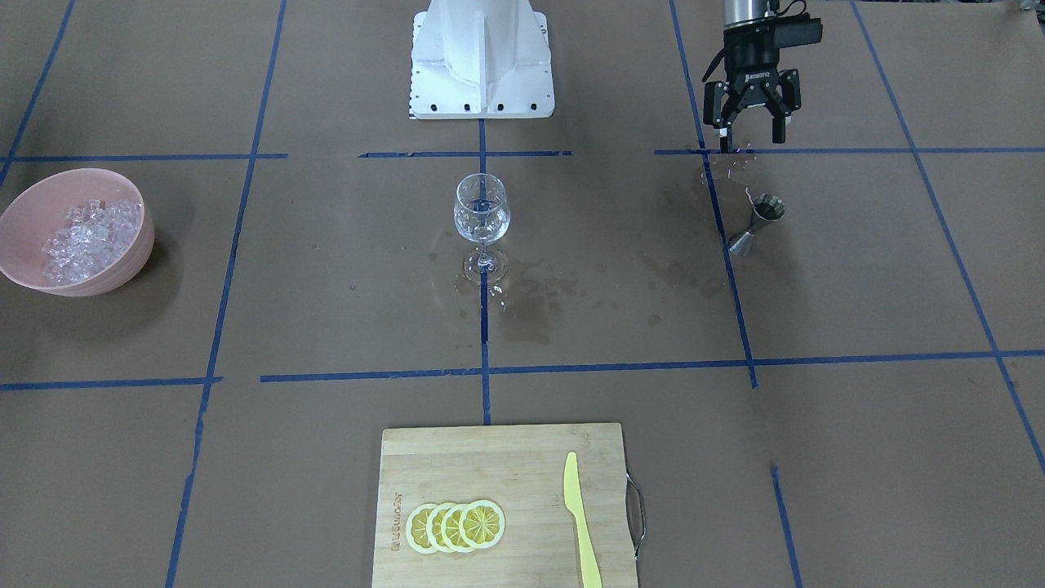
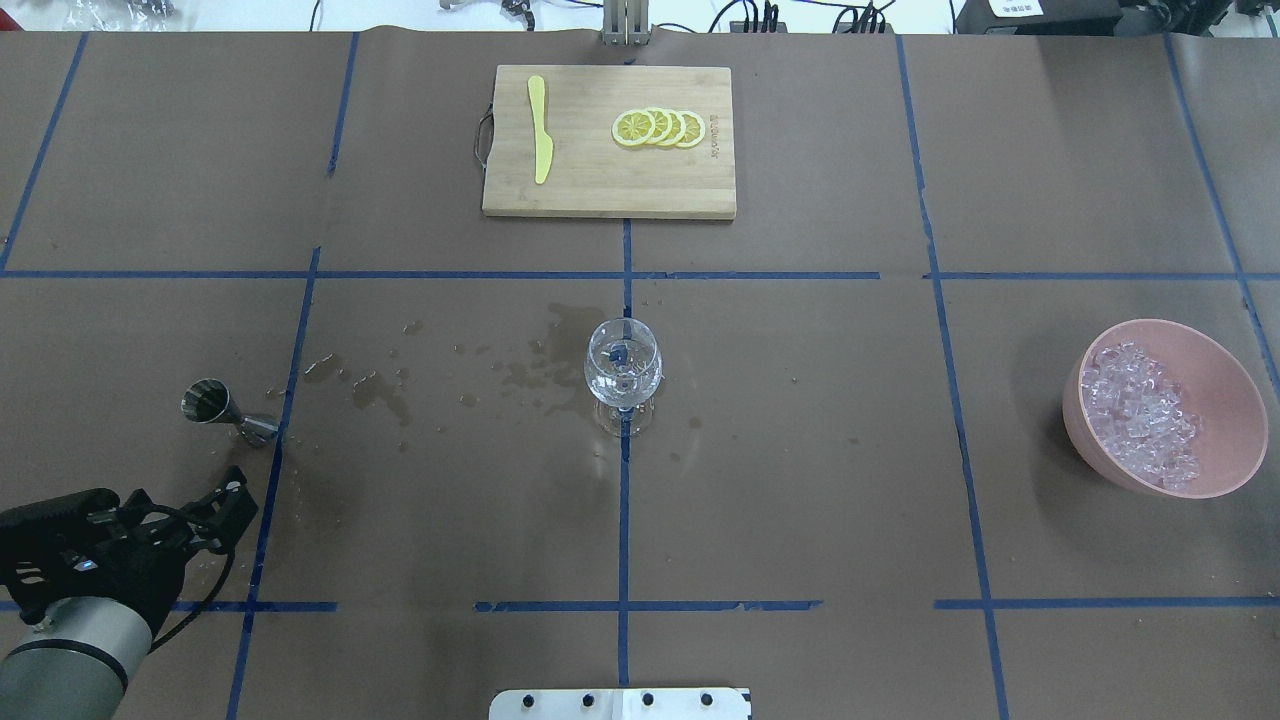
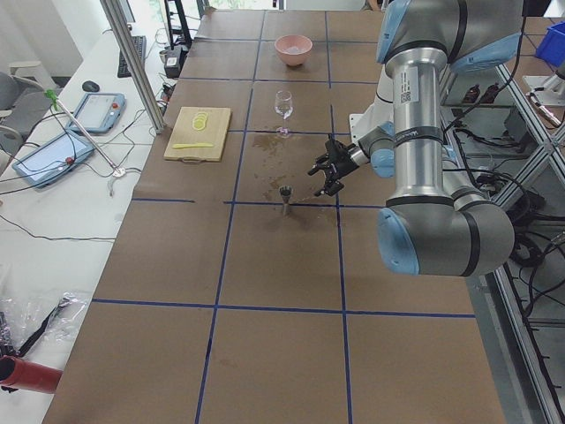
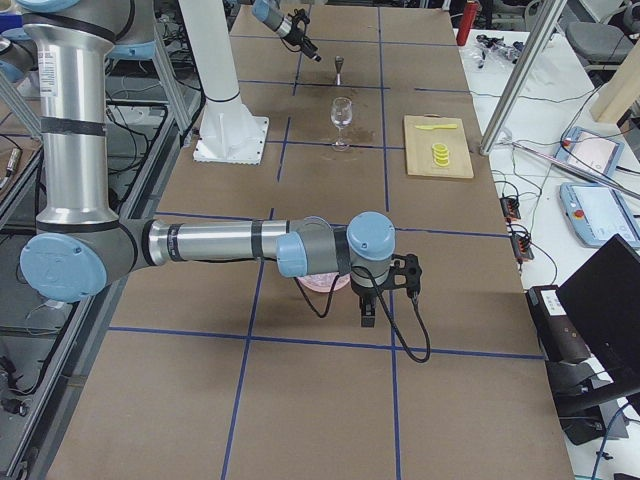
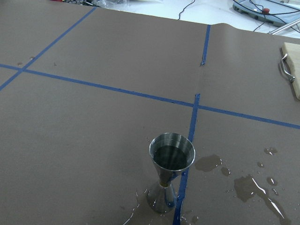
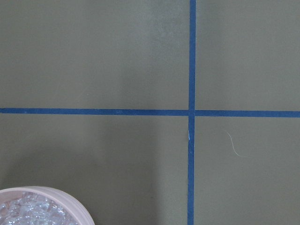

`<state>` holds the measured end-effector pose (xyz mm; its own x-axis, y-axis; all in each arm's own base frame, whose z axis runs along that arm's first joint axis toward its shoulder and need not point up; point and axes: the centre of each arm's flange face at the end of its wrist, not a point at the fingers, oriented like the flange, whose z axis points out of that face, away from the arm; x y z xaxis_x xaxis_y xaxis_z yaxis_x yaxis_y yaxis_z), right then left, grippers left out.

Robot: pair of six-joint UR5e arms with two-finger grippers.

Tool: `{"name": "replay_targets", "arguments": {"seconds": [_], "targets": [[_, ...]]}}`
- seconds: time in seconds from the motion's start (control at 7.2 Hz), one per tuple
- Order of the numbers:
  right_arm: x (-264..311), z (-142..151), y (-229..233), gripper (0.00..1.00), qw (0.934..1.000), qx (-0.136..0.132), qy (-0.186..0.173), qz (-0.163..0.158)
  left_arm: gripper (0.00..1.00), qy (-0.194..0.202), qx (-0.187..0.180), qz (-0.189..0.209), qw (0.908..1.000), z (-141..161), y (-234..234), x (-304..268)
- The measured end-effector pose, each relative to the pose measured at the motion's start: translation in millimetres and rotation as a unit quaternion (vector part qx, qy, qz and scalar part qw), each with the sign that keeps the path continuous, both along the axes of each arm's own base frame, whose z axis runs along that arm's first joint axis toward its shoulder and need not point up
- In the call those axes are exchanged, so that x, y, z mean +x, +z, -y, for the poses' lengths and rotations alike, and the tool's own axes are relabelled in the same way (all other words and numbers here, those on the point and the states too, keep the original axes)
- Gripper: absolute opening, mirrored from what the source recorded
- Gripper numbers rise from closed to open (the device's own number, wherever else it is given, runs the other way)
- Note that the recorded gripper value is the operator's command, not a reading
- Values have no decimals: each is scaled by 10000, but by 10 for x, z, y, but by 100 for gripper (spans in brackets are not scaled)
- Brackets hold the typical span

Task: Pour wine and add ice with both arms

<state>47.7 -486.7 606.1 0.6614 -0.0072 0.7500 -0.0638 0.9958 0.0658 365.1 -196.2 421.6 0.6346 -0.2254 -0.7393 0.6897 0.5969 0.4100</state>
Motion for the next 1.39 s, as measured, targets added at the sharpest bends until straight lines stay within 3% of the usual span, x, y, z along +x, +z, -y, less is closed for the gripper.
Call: {"name": "replay_targets", "arguments": {"seconds": [0.69, 1.39], "targets": [[2, 0, -13, 100, 10000, 13, 2, 1, 99, -489, 890, 479, 9937, 66, 511, 576], [3, 10, -41, 100, 10000, 41, 3, 1, 94, -748, 1040, 732, 9891, 246, 780, 696]]}}
